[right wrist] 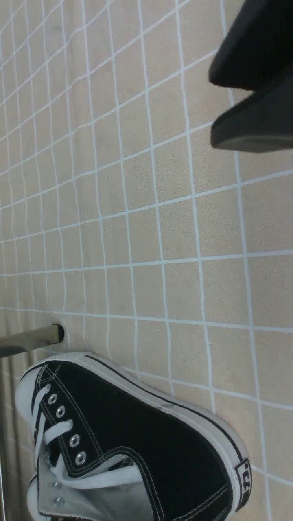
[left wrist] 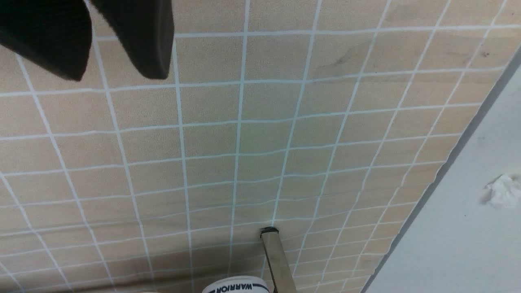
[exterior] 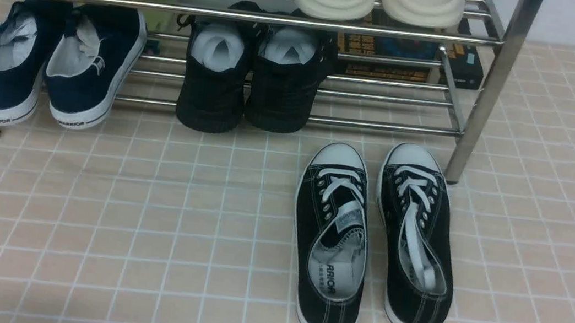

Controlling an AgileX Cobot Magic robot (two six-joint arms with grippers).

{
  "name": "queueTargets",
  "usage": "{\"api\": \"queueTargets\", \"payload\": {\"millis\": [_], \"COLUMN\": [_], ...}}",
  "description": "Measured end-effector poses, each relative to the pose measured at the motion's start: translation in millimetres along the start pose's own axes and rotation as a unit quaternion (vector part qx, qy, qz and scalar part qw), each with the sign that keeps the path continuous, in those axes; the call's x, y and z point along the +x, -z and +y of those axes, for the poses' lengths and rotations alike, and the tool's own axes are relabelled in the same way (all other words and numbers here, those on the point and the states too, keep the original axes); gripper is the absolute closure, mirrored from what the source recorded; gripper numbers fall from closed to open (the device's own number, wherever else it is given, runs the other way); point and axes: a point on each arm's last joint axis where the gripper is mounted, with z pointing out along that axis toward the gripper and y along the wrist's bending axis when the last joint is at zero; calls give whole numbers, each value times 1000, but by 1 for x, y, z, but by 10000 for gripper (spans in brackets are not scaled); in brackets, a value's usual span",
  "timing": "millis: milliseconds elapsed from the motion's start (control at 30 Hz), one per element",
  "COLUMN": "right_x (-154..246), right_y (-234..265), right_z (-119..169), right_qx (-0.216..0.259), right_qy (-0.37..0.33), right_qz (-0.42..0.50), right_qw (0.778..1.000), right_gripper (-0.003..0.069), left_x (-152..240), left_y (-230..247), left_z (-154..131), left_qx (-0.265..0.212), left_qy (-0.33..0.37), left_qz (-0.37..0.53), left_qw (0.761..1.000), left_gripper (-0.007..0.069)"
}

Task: Take the shoes off the shelf from the light coffee tablecloth by hand.
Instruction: 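Grasp the leftmost shoe on the bottom shelf of the shoe rack with the left gripper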

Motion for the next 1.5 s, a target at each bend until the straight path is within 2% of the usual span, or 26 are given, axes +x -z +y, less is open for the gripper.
{"api": "queueTargets", "payload": {"millis": [1500], "right_x": [0], "right_y": [0], "right_z": [0], "right_qx": [0], "right_qy": [1], "right_qz": [0], "right_qw": [1000], "right_gripper": [448], "left_x": [0], "left_y": [0], "left_z": [0], "left_qx": [0], "left_qy": [0], "left_qz": [0], "left_qw": [1000], "left_gripper": [385]}}
